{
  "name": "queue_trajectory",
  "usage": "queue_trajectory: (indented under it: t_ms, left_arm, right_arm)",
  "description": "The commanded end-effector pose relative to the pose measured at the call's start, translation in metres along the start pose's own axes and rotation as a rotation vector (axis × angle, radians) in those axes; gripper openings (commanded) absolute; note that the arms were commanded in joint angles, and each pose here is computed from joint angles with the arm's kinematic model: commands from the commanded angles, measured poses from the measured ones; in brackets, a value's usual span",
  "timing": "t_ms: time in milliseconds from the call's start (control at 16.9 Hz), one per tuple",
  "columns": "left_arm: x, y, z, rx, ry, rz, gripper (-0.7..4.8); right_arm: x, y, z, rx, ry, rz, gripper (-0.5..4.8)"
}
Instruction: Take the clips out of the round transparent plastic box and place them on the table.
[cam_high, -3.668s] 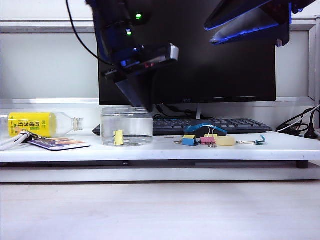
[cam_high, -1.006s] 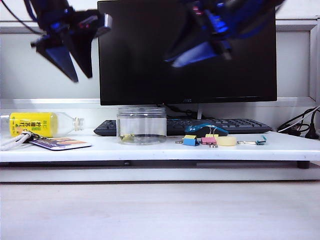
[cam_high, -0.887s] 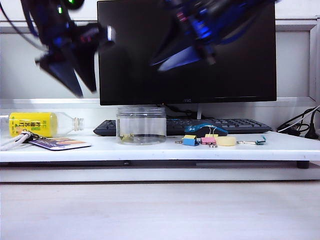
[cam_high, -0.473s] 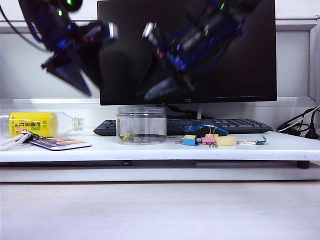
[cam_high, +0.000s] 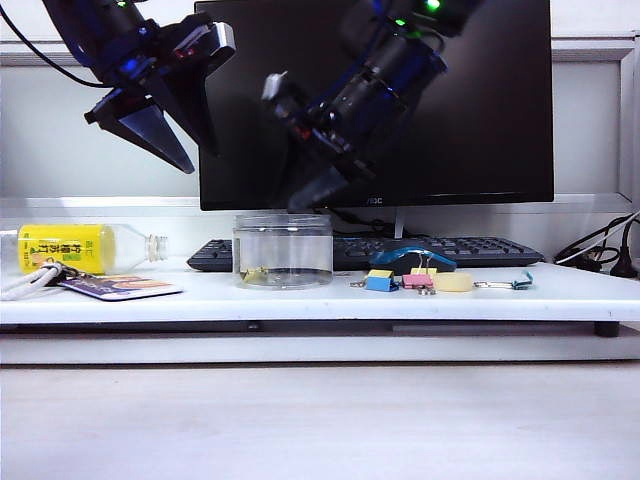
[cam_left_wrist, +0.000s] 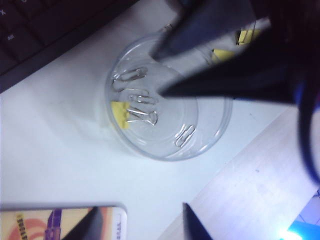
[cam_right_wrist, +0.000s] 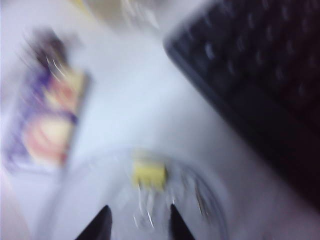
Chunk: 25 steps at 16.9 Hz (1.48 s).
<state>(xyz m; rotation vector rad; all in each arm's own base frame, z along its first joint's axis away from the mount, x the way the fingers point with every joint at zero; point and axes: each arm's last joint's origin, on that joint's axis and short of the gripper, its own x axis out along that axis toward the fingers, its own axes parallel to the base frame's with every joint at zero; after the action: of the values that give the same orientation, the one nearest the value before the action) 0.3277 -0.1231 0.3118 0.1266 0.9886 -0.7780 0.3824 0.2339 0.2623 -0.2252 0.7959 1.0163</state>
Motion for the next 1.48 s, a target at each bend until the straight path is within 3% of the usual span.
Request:
queue_trajectory:
  t_ms: [59,296,887,1479]
  left_arm:
    - [-0.001,-0.001,0.000,-0.014,-0.009,-0.001,2.14]
    - [-0.001,-0.001,-0.001,-0.033,0.005,-0.008,2.14]
    - [-0.002,-0.002,-0.002,-0.038,0.017,-0.015,2.14]
    - [-0.030,-0.015,-0.003,-0.010,-0.046,-0.009,2.14]
  right_arm:
    - [-0.004,0.015,0.009,-0.055,0.072,-0.029,1.54]
    - [0.010,0.019,0.020,-0.051,0.135,-0.037,1.60]
    - [0.027,0.014,0.007,0.008,0.229,-0.017,1.73]
    - [0.018,0.013,0.009,0.006,0.307,-0.141,1.80]
